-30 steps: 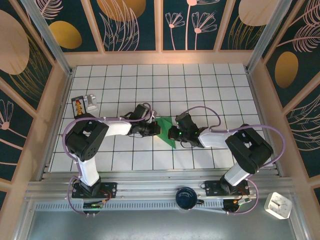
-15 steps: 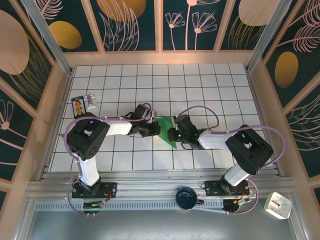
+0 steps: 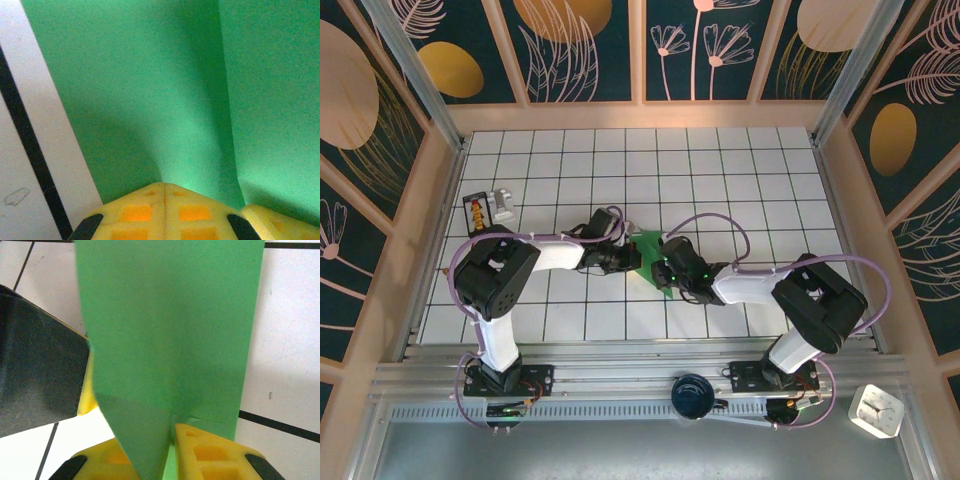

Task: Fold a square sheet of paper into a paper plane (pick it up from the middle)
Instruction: Fourth fold the wing at the center of the table.

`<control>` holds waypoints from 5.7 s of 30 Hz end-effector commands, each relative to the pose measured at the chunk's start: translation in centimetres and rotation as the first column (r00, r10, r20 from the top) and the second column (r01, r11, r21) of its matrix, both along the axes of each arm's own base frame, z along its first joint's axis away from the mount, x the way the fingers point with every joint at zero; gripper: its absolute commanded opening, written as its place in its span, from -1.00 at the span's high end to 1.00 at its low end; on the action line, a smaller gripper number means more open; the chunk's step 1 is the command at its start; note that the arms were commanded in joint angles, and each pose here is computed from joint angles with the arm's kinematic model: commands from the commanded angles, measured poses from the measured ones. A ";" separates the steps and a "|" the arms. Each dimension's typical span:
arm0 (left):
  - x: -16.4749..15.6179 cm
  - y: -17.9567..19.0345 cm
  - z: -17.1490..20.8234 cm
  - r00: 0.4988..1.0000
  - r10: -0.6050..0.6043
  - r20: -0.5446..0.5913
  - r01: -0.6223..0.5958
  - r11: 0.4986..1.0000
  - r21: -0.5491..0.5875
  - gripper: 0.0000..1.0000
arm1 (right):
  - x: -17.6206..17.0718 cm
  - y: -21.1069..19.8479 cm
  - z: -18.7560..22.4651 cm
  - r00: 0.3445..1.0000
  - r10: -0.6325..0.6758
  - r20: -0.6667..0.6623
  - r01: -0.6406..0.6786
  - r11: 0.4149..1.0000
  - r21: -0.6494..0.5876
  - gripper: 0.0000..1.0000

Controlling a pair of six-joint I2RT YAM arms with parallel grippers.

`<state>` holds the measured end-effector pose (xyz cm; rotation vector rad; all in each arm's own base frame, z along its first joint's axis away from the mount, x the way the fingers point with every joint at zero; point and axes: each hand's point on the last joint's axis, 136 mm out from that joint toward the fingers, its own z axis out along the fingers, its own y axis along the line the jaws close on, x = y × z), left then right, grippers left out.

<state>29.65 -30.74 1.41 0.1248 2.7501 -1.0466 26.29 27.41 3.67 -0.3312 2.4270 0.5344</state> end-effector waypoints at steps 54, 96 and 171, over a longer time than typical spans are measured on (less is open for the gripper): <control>-0.1 0.7 -2.6 0.998 -0.056 -0.009 0.056 0.996 0.073 1.00 | -0.2 0.1 -1.0 0.987 0.056 -0.149 -0.038 0.992 0.120 1.00; 1.0 -2.0 6.9 0.992 -0.037 0.119 0.056 0.986 -0.157 0.77 | -0.8 -1.2 -4.3 0.937 0.035 -0.347 0.046 0.974 0.223 0.95; -0.3 0.2 -1.0 0.999 -0.038 -0.023 0.038 0.999 0.034 1.00 | 0.7 -0.3 2.0 0.981 0.093 -0.172 -0.060 0.980 0.189 0.41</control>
